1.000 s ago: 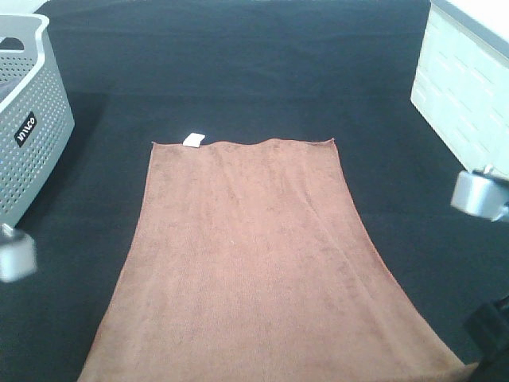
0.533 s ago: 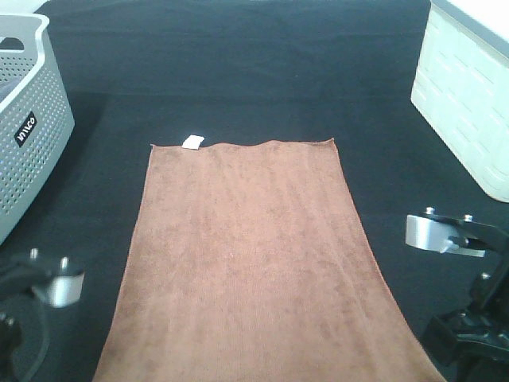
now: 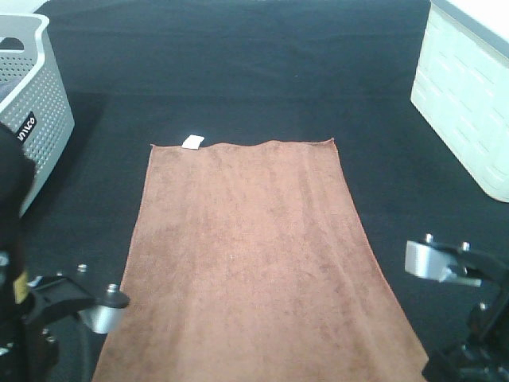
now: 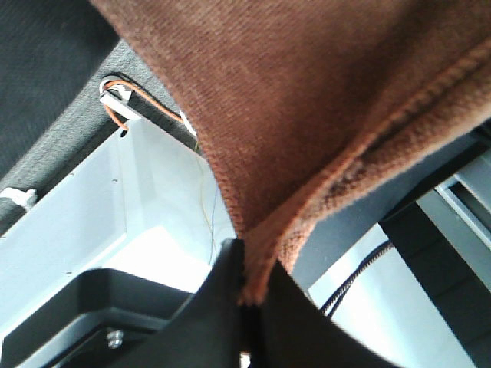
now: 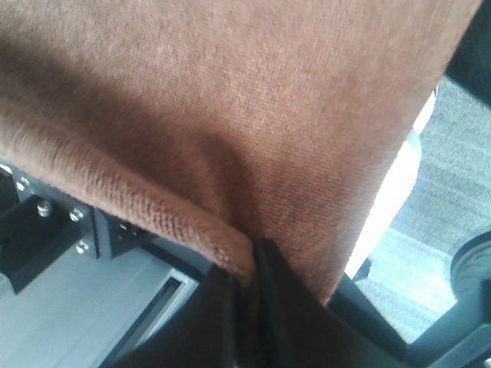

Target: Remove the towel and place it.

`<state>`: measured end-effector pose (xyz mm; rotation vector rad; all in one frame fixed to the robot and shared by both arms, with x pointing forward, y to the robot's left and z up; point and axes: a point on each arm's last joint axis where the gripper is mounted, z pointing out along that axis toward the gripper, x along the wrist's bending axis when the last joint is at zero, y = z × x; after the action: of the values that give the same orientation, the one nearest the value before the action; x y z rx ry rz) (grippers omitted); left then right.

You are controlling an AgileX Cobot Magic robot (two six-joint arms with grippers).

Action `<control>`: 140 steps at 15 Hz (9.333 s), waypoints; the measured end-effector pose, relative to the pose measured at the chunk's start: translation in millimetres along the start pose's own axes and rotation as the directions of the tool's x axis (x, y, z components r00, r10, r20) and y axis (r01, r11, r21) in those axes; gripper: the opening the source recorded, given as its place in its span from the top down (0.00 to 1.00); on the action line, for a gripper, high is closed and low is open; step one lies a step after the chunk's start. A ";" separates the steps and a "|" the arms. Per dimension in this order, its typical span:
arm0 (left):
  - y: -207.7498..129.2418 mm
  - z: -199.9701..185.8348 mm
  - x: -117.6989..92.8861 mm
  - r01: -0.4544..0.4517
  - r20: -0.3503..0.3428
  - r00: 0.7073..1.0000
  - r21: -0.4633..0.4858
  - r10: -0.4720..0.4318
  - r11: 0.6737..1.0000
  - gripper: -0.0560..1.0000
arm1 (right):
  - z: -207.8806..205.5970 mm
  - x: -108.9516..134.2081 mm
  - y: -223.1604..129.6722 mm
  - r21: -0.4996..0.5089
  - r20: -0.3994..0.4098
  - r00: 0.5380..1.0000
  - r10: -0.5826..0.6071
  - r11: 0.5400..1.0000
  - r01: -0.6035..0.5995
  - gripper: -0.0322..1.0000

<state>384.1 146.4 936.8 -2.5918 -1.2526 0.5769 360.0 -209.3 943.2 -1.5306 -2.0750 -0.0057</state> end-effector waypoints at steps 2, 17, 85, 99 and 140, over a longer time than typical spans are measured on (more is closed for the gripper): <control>5.7 1.6 -9.5 -0.027 -0.005 1.000 0.008 0.027 1.000 0.95 | 3.5 -0.2 -2.3 0.008 -0.017 1.000 0.003 1.000 -0.003 0.90; 24.3 2.8 -39.2 0.099 0.227 0.971 -0.122 -0.070 0.988 0.28 | 1.5 -0.3 3.7 -0.052 -0.018 0.998 0.068 0.996 -0.069 0.25; 267.1 -122.5 230.2 0.321 0.123 0.933 -0.707 -0.338 0.630 0.94 | -109.3 -47.2 375.5 -0.617 0.341 0.940 -0.013 0.751 0.234 0.97; 276.9 -182.4 241.0 0.104 -0.015 0.934 -0.944 -0.358 0.312 0.94 | -168.2 -31.5 391.9 -0.801 0.465 0.885 0.030 0.440 0.406 0.97; 323.3 -109.3 277.8 0.019 -0.056 0.911 -0.984 -0.409 0.178 0.54 | -97.8 -76.7 439.7 -0.862 0.430 0.899 0.078 0.333 0.384 0.49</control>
<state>815.7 163.0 852.4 -2.9363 -2.3268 -1.1405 805.0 -154.4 854.9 -2.0353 -2.7447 -1.3437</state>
